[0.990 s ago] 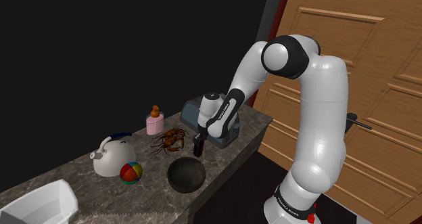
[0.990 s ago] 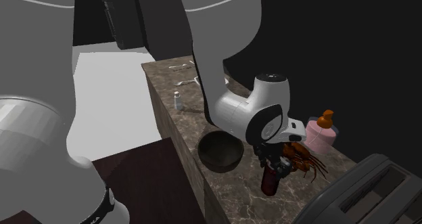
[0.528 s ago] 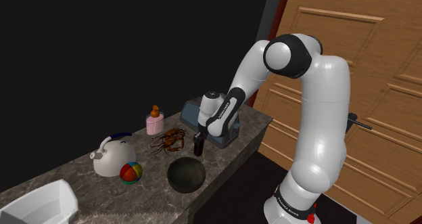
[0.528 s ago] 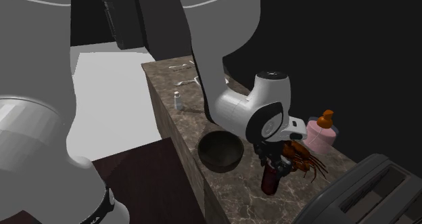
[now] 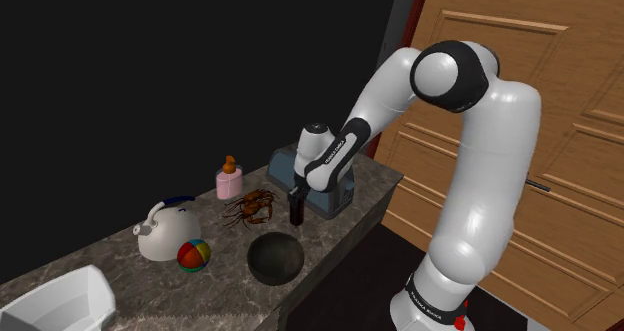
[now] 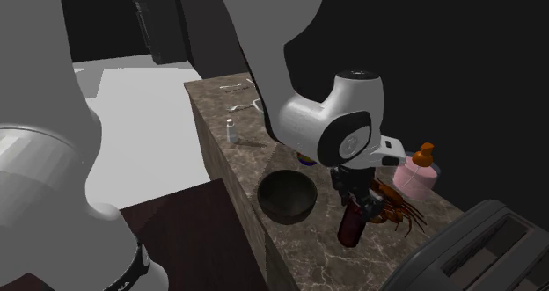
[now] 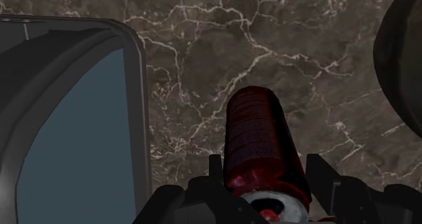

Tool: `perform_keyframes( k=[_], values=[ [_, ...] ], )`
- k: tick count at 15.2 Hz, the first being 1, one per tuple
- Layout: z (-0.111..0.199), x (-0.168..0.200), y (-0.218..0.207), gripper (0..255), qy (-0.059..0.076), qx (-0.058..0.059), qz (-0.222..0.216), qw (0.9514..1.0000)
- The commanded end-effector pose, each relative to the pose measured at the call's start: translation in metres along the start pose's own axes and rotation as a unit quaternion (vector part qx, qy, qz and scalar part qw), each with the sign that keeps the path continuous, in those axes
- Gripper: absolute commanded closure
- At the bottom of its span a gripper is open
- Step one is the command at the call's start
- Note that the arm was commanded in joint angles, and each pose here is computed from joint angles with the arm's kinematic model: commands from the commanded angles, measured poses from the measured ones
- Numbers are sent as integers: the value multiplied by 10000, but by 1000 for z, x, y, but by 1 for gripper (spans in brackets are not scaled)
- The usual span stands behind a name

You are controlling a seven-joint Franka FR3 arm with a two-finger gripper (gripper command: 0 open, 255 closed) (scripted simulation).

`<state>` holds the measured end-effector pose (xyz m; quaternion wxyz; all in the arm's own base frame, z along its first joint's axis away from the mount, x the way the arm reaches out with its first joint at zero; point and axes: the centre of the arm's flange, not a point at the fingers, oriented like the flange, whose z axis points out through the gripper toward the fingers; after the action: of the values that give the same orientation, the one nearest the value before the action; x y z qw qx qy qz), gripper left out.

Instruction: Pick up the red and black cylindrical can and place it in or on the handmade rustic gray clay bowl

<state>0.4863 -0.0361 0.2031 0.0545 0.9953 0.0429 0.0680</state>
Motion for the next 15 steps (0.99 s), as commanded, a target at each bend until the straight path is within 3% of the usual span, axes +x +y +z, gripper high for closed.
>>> perform_keyframes(
  k=[1,15],
  values=[
    [-11,2,1,255,-1,1,-1,10000],
    [-83,12,10,255,-1,1,-1,10000]
  ],
)
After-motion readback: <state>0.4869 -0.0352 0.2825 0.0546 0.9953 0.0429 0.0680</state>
